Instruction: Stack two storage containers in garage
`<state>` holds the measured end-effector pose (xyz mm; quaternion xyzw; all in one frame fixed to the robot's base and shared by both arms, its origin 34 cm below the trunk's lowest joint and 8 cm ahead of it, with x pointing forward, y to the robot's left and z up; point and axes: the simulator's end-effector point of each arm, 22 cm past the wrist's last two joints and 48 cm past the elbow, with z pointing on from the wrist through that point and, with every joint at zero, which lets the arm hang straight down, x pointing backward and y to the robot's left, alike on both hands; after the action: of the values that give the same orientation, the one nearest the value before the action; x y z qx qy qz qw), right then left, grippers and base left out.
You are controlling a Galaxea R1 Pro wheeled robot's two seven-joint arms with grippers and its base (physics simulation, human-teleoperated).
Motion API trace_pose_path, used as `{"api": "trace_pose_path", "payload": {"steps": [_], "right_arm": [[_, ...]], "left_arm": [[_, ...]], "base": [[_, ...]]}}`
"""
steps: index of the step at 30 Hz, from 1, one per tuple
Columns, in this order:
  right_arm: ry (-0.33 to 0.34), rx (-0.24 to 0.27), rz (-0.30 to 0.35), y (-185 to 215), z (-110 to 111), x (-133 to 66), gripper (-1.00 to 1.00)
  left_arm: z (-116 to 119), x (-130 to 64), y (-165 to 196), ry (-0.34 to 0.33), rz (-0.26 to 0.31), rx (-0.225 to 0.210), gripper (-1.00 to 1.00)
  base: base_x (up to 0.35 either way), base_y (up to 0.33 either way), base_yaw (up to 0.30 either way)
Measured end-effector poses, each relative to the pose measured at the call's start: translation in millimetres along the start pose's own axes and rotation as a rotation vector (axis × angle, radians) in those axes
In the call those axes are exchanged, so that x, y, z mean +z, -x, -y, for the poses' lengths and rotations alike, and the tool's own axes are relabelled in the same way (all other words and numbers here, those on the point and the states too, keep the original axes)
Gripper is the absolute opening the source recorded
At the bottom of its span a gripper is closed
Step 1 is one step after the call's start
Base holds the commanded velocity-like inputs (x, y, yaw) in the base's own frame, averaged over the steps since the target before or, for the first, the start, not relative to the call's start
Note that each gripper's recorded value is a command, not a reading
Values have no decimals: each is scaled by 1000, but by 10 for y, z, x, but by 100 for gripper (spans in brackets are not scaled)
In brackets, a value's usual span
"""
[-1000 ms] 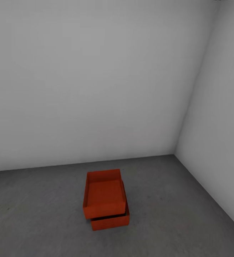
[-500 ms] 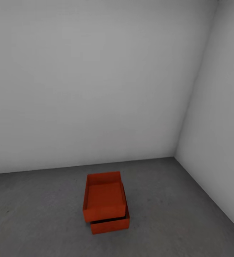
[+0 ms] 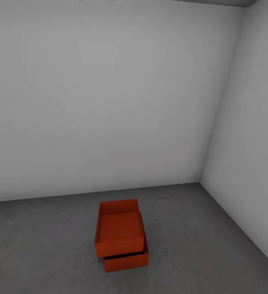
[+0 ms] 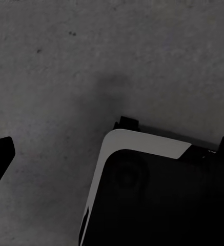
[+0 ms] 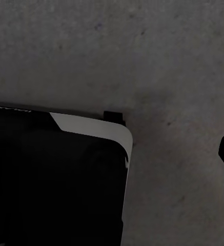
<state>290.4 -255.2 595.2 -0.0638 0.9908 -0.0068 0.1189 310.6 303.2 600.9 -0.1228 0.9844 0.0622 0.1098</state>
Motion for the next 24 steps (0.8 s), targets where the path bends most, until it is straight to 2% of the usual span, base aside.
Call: {"api": "trace_pose_path", "payload": {"steps": [24], "right_arm": [[-9, 0, 38, 150, 48, -31, 100]], "left_arm": [[27, -43, 152, -9, 37, -4, 100]], "base": [[0, 0, 0]]}}
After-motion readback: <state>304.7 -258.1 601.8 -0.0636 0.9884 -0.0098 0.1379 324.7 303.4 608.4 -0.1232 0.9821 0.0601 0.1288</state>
